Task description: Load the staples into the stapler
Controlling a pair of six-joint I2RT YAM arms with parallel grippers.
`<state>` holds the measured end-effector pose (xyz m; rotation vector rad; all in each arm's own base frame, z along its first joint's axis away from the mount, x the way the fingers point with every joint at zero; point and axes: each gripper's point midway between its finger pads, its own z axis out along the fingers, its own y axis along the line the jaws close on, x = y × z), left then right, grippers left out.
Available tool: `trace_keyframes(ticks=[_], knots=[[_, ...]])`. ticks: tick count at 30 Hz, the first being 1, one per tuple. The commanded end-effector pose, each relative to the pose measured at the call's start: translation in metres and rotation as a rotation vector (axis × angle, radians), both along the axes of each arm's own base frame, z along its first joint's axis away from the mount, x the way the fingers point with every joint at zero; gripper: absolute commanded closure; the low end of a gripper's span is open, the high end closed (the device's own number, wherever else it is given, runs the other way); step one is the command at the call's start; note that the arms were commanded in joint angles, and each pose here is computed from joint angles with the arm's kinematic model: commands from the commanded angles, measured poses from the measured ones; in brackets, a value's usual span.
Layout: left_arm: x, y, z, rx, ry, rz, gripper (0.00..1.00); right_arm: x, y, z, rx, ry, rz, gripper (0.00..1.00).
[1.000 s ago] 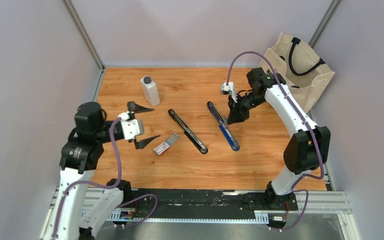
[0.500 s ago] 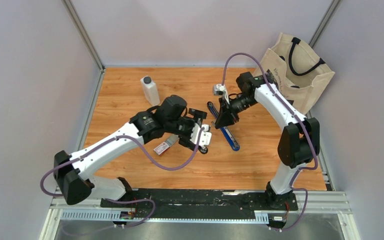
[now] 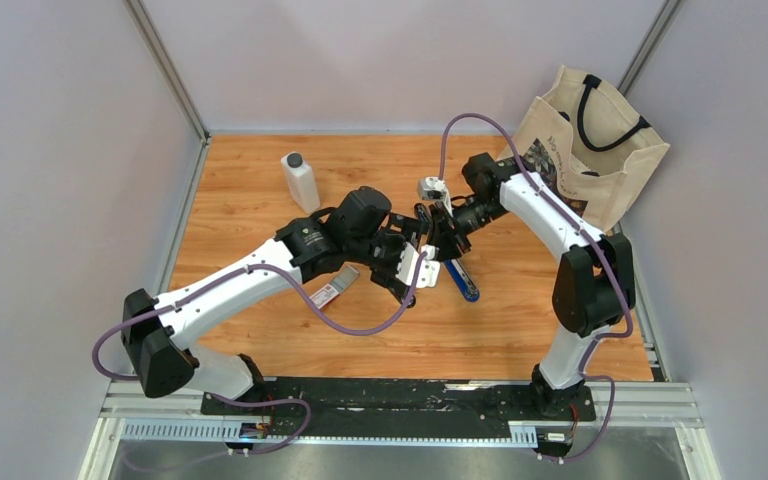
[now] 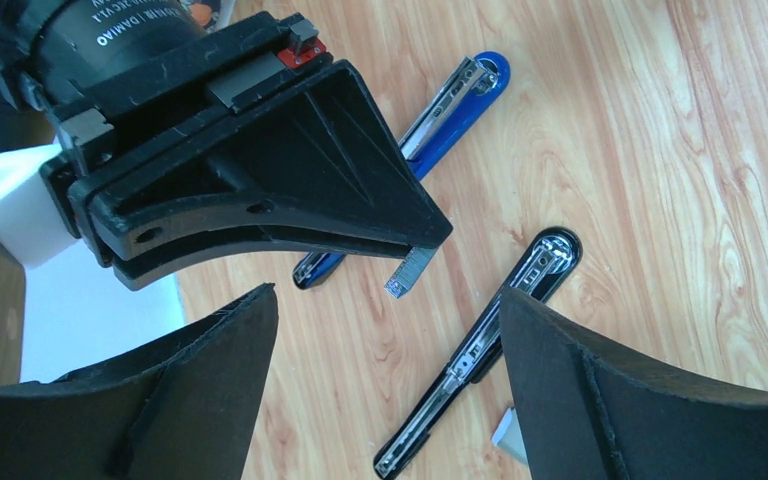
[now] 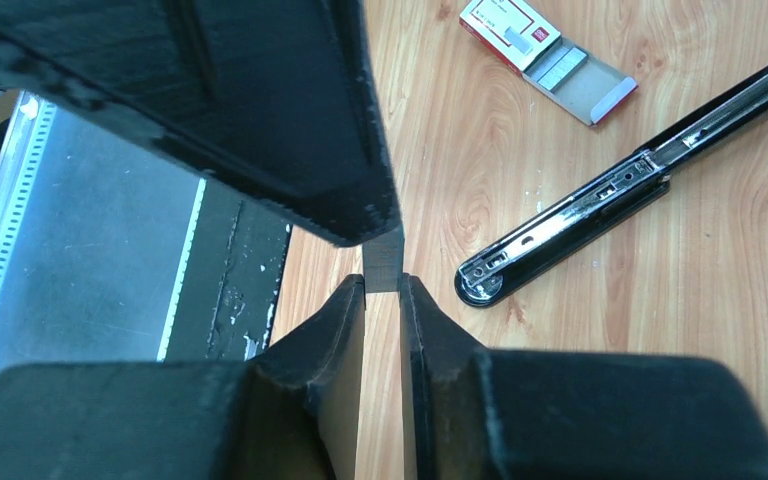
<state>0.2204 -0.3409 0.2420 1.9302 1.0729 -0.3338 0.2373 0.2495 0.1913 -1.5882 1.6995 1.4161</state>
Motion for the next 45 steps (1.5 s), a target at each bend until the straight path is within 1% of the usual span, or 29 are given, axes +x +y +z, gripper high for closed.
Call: trace_keyframes(ticks=[1,4,8,10,11,13,15,16,19,21,22,23,28,31,38,42,44,45], knots=[[0.002,-0.005,-0.001,-0.009,-0.012,-0.003,0.12,-0.056,-0.016,0.031,-0.035,0.244,0.008,0.81],[0.001,-0.009,-0.006,0.004,0.003,-0.01,0.17,-0.056,-0.016,0.033,-0.03,0.24,0.006,0.81],[-0.001,-0.015,-0.012,0.017,0.016,-0.018,0.2,-0.058,-0.017,0.035,-0.026,0.233,0.006,0.8],[-0.002,-0.016,-0.015,0.026,0.022,-0.023,0.26,-0.06,-0.017,0.035,-0.025,0.227,0.008,0.8],[-0.002,-0.017,-0.016,0.031,0.023,-0.023,0.27,-0.061,-0.018,0.036,-0.024,0.226,0.009,0.8],[-0.002,-0.018,-0.016,0.029,0.027,-0.023,0.28,-0.062,-0.018,0.037,-0.02,0.218,0.01,0.8],[-0.001,-0.018,-0.018,0.033,0.03,-0.019,0.36,-0.063,-0.019,0.037,-0.021,0.213,0.011,0.8],[0.0,-0.018,-0.019,0.036,0.029,-0.017,0.38,-0.063,-0.02,0.036,-0.021,0.211,0.012,0.8],[0.0,-0.017,-0.019,0.036,0.029,-0.011,0.38,-0.065,-0.021,0.034,-0.027,0.213,0.014,0.8],[0.0,-0.018,-0.02,0.034,0.033,-0.01,0.4,-0.065,-0.02,0.034,-0.024,0.214,0.014,0.8],[0.0,-0.018,-0.021,0.036,0.033,-0.009,0.46,-0.065,-0.021,0.035,-0.024,0.211,0.015,0.8],[0.0,-0.018,-0.02,0.033,0.032,-0.01,0.48,-0.065,-0.02,0.034,-0.023,0.208,0.017,0.8],[0.0,-0.019,-0.023,0.035,0.044,-0.005,0.5,-0.065,-0.021,0.033,-0.027,0.207,0.018,0.8],[0.0,-0.02,-0.024,0.036,0.049,-0.006,0.61,-0.065,-0.021,0.032,-0.029,0.208,0.019,0.79],[-0.001,-0.019,-0.027,0.038,0.057,-0.005,0.61,-0.064,-0.022,0.032,-0.033,0.198,0.018,0.79],[-0.002,-0.018,-0.028,0.039,0.058,-0.003,0.64,-0.061,-0.024,0.031,-0.037,0.2,0.011,0.79],[-0.003,-0.018,-0.029,0.042,0.059,-0.007,0.69,-0.061,-0.025,0.03,-0.039,0.203,0.007,0.79],[-0.003,-0.017,-0.029,0.042,0.06,-0.006,0.71,-0.06,-0.025,0.031,-0.038,0.2,0.007,0.79]])
